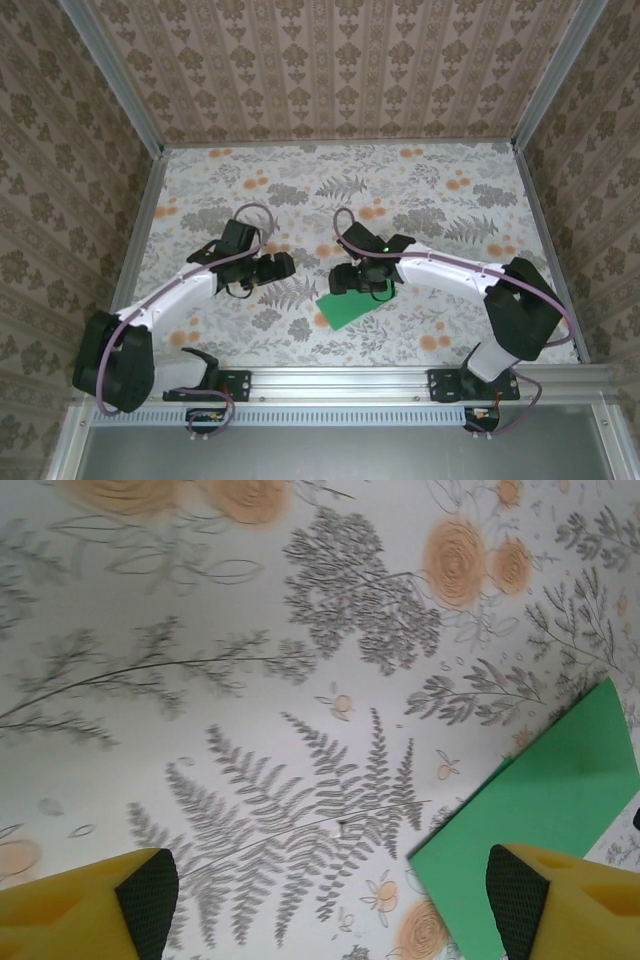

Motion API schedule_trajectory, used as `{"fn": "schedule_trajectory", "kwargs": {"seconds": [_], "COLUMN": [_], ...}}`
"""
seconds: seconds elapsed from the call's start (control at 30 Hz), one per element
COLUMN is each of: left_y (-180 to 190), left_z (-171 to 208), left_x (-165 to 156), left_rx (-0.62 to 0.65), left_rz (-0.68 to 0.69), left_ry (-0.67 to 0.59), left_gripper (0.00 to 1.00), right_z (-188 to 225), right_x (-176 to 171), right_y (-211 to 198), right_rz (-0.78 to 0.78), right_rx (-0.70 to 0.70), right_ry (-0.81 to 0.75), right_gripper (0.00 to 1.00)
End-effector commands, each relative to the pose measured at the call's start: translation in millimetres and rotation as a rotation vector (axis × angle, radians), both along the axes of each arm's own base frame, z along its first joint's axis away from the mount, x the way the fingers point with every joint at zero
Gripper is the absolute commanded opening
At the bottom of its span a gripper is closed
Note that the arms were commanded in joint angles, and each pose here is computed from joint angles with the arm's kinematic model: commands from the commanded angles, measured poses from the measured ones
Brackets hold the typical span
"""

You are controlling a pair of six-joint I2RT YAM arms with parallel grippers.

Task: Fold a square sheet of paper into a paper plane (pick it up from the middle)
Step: Rotate the paper at the center of the table.

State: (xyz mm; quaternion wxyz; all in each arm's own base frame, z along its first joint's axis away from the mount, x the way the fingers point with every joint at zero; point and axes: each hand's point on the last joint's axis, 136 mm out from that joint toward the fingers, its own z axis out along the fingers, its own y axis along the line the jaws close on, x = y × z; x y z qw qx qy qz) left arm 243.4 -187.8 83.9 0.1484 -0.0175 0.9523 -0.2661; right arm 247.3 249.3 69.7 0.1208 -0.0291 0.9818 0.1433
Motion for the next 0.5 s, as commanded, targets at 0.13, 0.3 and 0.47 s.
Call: {"fn": "schedule_trajectory", "kwargs": {"seconds": [0.13,0.3,0.47], "left_y": [-26.9,-38.5,-46.8], "left_z": [2.0,-2.6,-7.3], "left_x": [11.5,9.7,6.8], "left_rx": [0.008,-0.008,-0.023], "left_rz": [-0.052,-0.077,-0.094], "left_ry": [-0.010,0.012,0.035], "left_gripper": [0.83,0.82,0.82], "right_z": [-30.2,-44.7,-59.6], "right_x": [17.8,27.9,38.5], "right_y": [-50.4,-56.1,-57.1], "right_rz": [-0.290,-0.296,-0.260], "right_rx": [-0.068,-0.104,-0.127], "right_ry": [0.025,0.051,0.082], "right_gripper": [0.77,0.76,0.76]}}
